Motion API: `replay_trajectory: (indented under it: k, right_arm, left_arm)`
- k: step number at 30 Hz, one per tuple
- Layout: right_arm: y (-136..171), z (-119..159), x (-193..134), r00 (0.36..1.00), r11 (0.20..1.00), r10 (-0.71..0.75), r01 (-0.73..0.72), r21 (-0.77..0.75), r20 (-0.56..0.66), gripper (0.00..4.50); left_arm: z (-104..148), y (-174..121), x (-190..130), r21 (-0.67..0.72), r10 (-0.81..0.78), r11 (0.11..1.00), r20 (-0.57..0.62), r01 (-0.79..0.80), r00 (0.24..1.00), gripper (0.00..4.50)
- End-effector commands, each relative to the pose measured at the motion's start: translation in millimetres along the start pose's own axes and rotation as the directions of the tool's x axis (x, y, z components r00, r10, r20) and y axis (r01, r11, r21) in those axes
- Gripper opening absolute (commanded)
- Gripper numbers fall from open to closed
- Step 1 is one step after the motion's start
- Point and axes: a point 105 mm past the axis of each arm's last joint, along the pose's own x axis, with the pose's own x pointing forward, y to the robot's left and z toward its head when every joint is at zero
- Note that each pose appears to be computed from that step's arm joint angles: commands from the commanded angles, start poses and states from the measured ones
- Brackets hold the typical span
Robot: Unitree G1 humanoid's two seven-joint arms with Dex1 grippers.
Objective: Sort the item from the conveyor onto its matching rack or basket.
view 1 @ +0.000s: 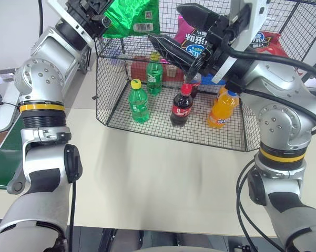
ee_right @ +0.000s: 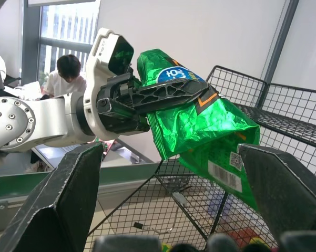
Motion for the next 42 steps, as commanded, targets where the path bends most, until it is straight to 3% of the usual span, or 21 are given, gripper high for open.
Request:
replay_trajectory:
  k: [1,8,15,20,28,33,42]
  right_arm:
    - [1.1,15.4,-3.4,0.999,0.999,-0.008,0.009,-0.045,0.034,4.5]
    - [6.8,13.8,-4.3,1.0,0.999,0.014,-0.013,-0.039,0.02,4.5]
    - [8.1,12.6,-2.3,1.0,0.999,0.027,-0.026,-0.03,0.017,4.5]
    - [9.2,11.3,-1.5,0.999,0.999,0.03,-0.029,-0.031,0.011,4.5]
    - [7.6,7.2,-2.6,1.0,0.998,0.02,-0.021,-0.063,-0.019,4.5]
    - [6.4,4.1,-3.6,0.999,0.997,0.01,-0.012,-0.078,-0.034,4.5]
    - [2.7,4.6,-5.3,0.999,0.996,-0.008,0.004,-0.087,-0.036,4.5]
  left_arm:
    - [-8.6,7.1,-16.5,-0.023,0.063,0.998,-0.012,-0.063,0.998,0.06]
    - [-23.1,9.6,-45.8,-0.092,0.198,0.976,-0.011,-0.198,0.98,0.06]
    - [-39.5,10.0,-48.7,-0.202,0.314,0.929,-0.017,-0.311,0.949,0.06]
    - [-45.8,18.5,-46.6,-0.332,0.438,0.847,-0.002,-0.414,0.899,0.06]
    - [-54.0,22.9,-31.2,-0.493,0.514,0.739,-0.027,-0.459,0.857,0.06]
    - [-53.3,19.3,-15.3,-0.541,0.493,0.726,-0.02,-0.424,0.87,0.06]
    - [-62.9,24.8,-1.2,-0.706,0.55,0.575,-0.04,-0.413,0.834,0.06]
